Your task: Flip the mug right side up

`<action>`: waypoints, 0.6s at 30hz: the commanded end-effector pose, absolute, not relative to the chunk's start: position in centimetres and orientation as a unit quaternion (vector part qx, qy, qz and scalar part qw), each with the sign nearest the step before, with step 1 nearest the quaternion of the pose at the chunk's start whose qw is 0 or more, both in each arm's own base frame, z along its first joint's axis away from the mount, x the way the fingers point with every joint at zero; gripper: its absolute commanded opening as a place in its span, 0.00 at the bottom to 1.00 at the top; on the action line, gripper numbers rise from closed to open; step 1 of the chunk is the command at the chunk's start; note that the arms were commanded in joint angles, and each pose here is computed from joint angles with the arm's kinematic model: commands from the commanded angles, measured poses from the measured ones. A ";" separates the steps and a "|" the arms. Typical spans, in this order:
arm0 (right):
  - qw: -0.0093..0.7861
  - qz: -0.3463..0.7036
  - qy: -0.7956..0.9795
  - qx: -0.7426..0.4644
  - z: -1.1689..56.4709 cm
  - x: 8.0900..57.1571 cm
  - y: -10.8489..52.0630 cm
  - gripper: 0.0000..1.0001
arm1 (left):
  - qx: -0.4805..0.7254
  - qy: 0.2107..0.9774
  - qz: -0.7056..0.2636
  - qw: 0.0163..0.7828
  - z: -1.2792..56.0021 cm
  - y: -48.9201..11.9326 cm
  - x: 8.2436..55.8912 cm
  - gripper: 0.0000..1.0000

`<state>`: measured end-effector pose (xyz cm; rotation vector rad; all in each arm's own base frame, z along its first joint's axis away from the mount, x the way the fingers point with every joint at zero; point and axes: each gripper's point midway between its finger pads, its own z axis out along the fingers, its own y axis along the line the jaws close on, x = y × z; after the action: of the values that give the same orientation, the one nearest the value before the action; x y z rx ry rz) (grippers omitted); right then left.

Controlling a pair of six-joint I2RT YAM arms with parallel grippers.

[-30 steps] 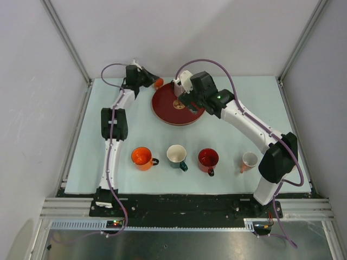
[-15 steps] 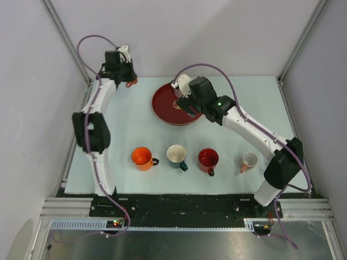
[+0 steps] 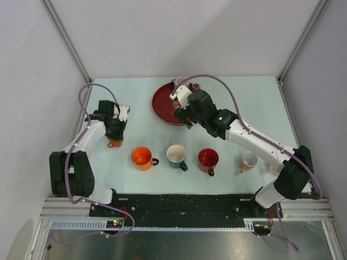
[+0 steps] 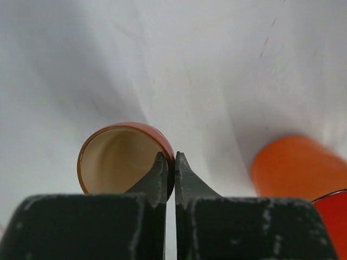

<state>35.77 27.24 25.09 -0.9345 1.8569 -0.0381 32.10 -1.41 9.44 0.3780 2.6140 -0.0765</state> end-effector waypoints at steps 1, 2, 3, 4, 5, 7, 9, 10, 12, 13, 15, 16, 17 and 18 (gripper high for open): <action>0.543 0.009 0.759 -0.360 27.4 35.1 27.8 0.91 | 0.139 0.958 -0.022 0.249 9.0 0.0 30.4 0.00; 0.543 0.010 0.759 -0.360 27.4 34.9 27.8 0.91 | 0.132 0.960 -0.022 0.246 8.7 0.1 30.0 0.00; 0.543 0.011 0.758 -0.360 27.4 34.8 27.9 0.91 | 0.126 0.962 -0.026 0.242 8.5 0.1 29.5 0.00; 0.544 0.011 0.758 -0.359 27.4 34.7 27.9 0.91 | 0.121 0.962 -0.027 0.242 8.4 0.1 29.3 0.00; 0.544 0.011 0.758 -0.359 27.3 34.6 27.9 0.91 | 0.118 0.963 -0.031 0.240 8.2 0.0 28.9 0.00; 0.544 0.012 0.759 -0.358 27.2 34.4 27.9 0.91 | 0.115 0.964 -0.041 0.236 7.8 -0.2 28.4 0.00; 0.543 0.014 0.760 -0.357 27.1 34.2 27.9 0.91 | 0.119 0.965 -0.052 0.229 7.1 -0.5 27.7 0.00; 0.543 0.015 0.760 -0.356 27.0 34.2 27.9 0.91 | 0.122 0.965 -0.057 0.226 6.8 -0.6 27.4 0.00; 0.542 0.014 0.761 -0.356 26.9 34.1 27.9 0.91 | 0.128 0.964 -0.058 0.224 6.3 -0.6 27.1 0.00; 0.542 0.014 0.762 -0.355 26.8 34.2 27.9 0.91 | 0.132 0.964 -0.058 0.223 6.1 -0.6 26.8 0.00; 0.540 0.014 0.765 -0.350 26.5 34.5 27.7 0.91 | 0.138 0.964 -0.059 0.220 5.9 -0.6 26.4 0.00; 0.539 0.014 0.768 -0.345 26.3 34.8 27.6 0.91 | 0.141 0.963 -0.061 0.221 5.8 -0.7 26.3 0.04; 0.538 0.015 0.773 -0.336 26.2 35.2 27.3 0.91 | 0.143 0.962 -0.062 0.222 5.9 -0.7 26.2 0.08; 0.536 0.016 0.778 -0.328 26.0 35.6 27.0 0.92 | 0.143 0.962 -0.062 0.222 5.9 -0.7 26.1 0.17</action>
<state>34.33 27.59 24.47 -0.8976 1.8643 0.0087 26.17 -0.54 5.43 0.3485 2.7047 -0.1540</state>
